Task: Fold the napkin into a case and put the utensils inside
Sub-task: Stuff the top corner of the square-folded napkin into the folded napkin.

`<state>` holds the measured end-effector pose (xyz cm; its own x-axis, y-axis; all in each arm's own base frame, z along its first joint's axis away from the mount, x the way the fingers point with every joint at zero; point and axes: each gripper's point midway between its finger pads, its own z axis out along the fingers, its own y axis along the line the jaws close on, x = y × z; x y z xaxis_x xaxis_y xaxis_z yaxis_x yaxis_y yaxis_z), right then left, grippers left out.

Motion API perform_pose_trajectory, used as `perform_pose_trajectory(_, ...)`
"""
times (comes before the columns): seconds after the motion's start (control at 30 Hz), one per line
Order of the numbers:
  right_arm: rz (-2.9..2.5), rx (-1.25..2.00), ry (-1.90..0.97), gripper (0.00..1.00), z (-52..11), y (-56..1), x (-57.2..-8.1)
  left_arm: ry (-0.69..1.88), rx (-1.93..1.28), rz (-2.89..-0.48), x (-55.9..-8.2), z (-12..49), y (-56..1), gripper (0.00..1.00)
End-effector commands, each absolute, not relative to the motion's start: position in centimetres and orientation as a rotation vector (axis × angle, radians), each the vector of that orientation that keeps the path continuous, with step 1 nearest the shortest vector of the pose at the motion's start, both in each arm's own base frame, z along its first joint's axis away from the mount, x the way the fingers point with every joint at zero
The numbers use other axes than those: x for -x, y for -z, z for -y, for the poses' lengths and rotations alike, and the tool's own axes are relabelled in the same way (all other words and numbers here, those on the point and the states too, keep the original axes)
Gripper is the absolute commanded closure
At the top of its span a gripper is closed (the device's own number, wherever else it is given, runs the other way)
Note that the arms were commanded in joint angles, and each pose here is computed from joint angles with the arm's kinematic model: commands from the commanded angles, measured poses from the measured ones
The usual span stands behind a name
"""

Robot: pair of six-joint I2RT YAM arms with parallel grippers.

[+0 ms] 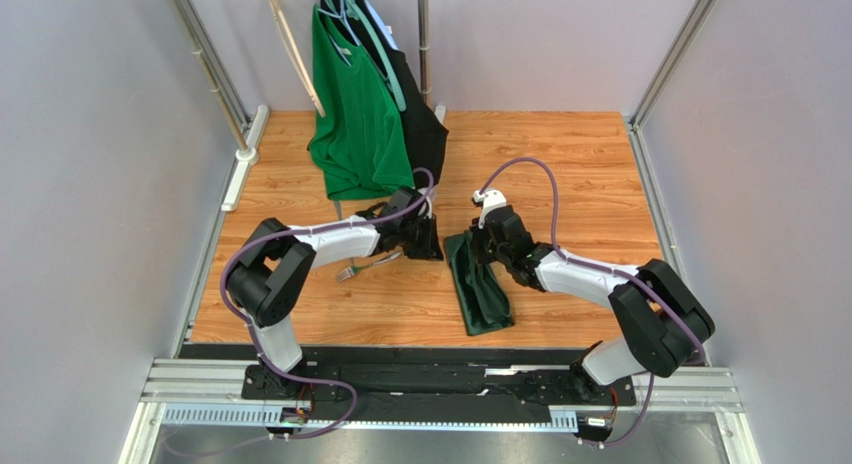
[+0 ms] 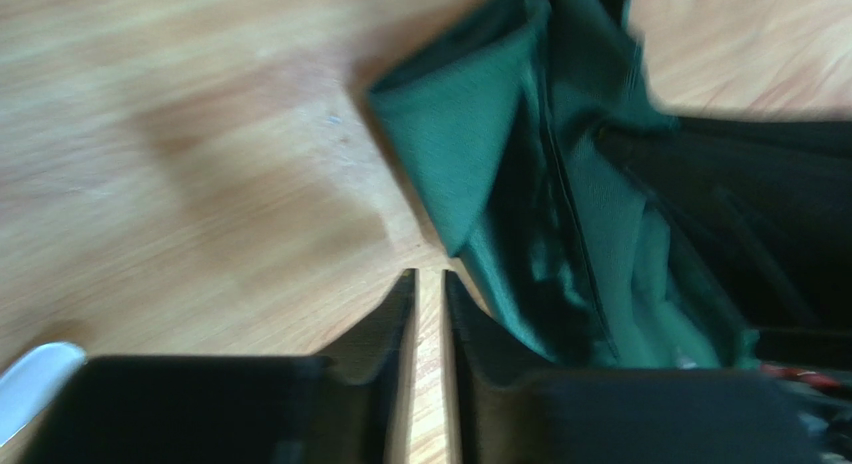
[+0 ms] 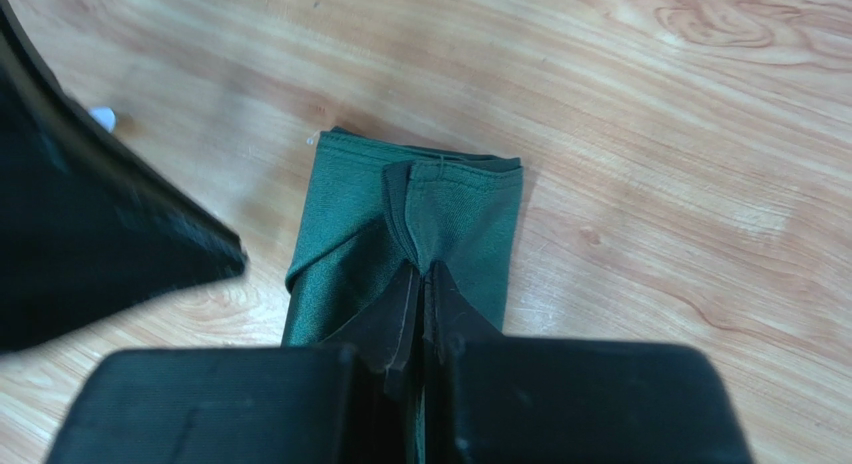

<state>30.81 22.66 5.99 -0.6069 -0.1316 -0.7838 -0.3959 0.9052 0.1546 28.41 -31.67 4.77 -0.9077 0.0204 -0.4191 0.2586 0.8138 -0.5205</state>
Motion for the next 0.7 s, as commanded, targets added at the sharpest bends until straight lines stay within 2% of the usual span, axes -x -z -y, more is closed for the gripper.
perform_pose_trajectory(0.0,-2.18,0.299,-0.491,1.0,-23.2,-8.2,-31.2,0.744,-0.313,-2.408,-30.4,33.5,-6.3,0.69)
perform_pose_trajectory(0.27,-2.194,0.299,-0.512,1.0,-23.4,-7.5,-31.1,0.715,-0.328,-2.369,-30.7,34.2,-7.1,0.65)
perform_pose_trajectory(0.3,-2.195,0.296,-0.514,1.0,-23.4,-7.4,-31.1,0.692,-0.325,-2.359,-31.1,34.2,-7.2,0.57)
perform_pose_trajectory(0.4,-2.201,0.299,-0.518,1.0,-23.5,-7.3,-31.0,0.653,-0.341,-2.392,-31.5,34.4,-6.8,0.58)
perform_pose_trajectory(0.5,-2.203,0.297,-0.522,1.0,-23.4,-7.3,-31.0,0.646,-0.342,-2.406,-31.7,34.7,-6.2,0.68)
perform_pose_trajectory(0.67,-2.205,0.29,-0.526,1.0,-23.4,-7.2,-31.0,0.65,-0.428,-2.356,-31.5,36.2,-6.9,0.69)
